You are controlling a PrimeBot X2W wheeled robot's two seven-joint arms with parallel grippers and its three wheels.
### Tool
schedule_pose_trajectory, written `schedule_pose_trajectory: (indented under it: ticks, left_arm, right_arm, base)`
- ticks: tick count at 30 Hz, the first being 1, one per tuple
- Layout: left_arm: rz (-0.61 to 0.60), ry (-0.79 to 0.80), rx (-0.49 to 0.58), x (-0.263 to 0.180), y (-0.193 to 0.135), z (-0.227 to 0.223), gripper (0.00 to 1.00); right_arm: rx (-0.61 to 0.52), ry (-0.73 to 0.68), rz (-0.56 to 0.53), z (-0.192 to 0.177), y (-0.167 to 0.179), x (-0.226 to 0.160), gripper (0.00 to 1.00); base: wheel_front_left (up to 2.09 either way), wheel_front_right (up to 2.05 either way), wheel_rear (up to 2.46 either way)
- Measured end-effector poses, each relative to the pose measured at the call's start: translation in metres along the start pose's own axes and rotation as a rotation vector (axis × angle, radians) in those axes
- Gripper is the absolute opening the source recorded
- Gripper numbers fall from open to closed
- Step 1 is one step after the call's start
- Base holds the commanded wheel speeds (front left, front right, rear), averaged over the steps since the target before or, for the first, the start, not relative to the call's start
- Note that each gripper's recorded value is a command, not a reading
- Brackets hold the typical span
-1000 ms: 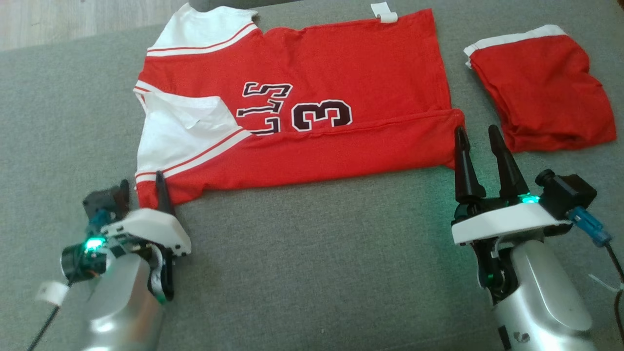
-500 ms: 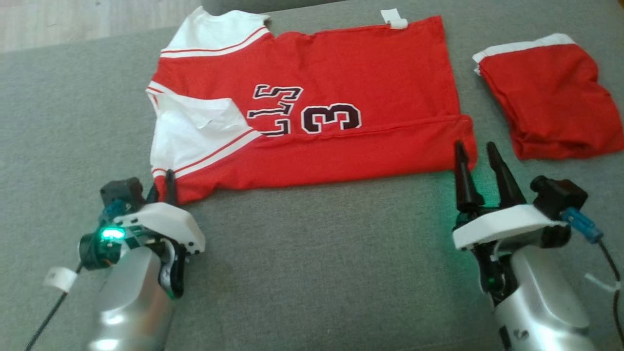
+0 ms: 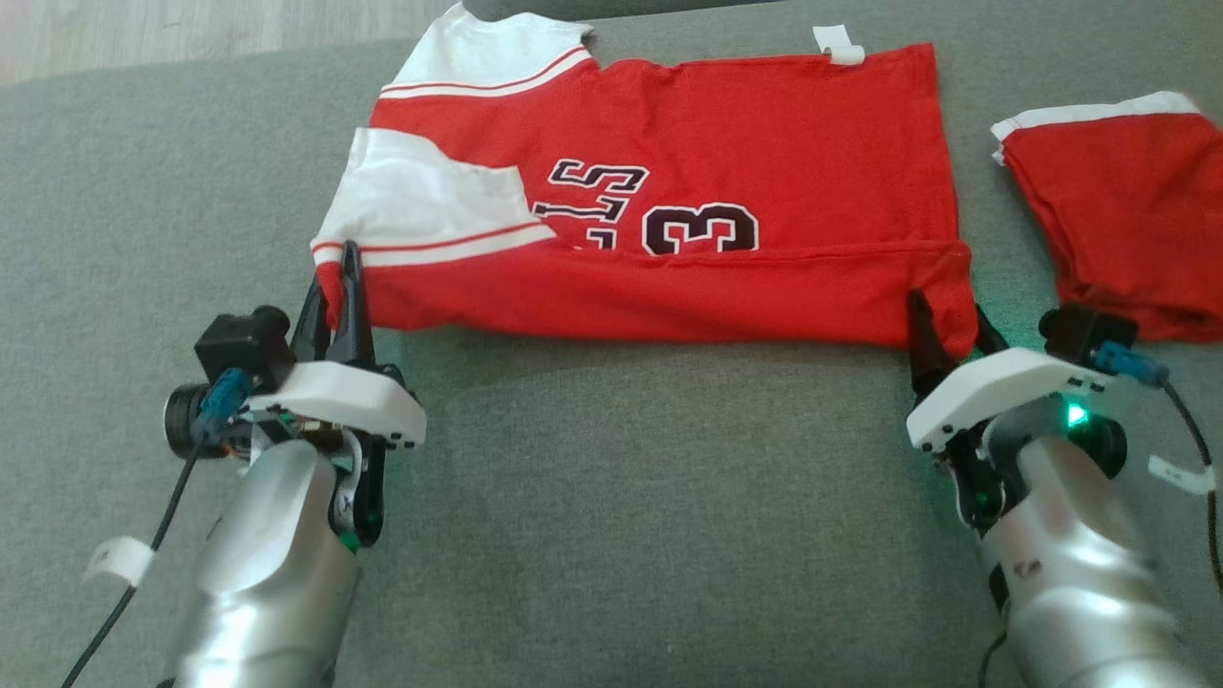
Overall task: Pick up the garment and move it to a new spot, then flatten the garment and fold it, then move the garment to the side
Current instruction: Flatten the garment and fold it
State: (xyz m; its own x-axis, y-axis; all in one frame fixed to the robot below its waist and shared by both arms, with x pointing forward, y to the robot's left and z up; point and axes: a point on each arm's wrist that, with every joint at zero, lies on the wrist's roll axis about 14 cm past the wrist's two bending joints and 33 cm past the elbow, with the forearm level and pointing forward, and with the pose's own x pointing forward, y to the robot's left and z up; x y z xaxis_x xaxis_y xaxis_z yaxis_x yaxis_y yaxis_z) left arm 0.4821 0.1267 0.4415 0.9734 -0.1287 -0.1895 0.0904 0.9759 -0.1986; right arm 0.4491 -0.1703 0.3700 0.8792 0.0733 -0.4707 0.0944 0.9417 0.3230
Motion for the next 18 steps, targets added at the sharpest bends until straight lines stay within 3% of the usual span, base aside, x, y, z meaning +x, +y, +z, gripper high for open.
schedule_pose_trajectory:
  ticks: [11, 13, 18]
  left_arm:
    - [0.001, -0.011, 0.000, -0.002, 0.001, 0.001, 0.00]
    - [0.000, -0.002, 0.001, -0.003, 0.001, 0.000, 0.00]
    - [-0.005, 0.013, 0.004, -0.006, -0.001, -0.002, 0.00]
  right_arm:
    - [-0.063, 0.053, -0.007, 0.001, 0.004, 0.018, 1.00]
    - [-0.083, 0.064, 0.001, 0.001, 0.006, 0.019, 0.00]
    - [-0.139, 0.072, 0.025, -0.001, 0.013, 0.017, 0.00]
  base:
    - [0.00, 0.00, 0.00]
    - [0.00, 0.00, 0.00]
    - [0.00, 0.00, 0.00]
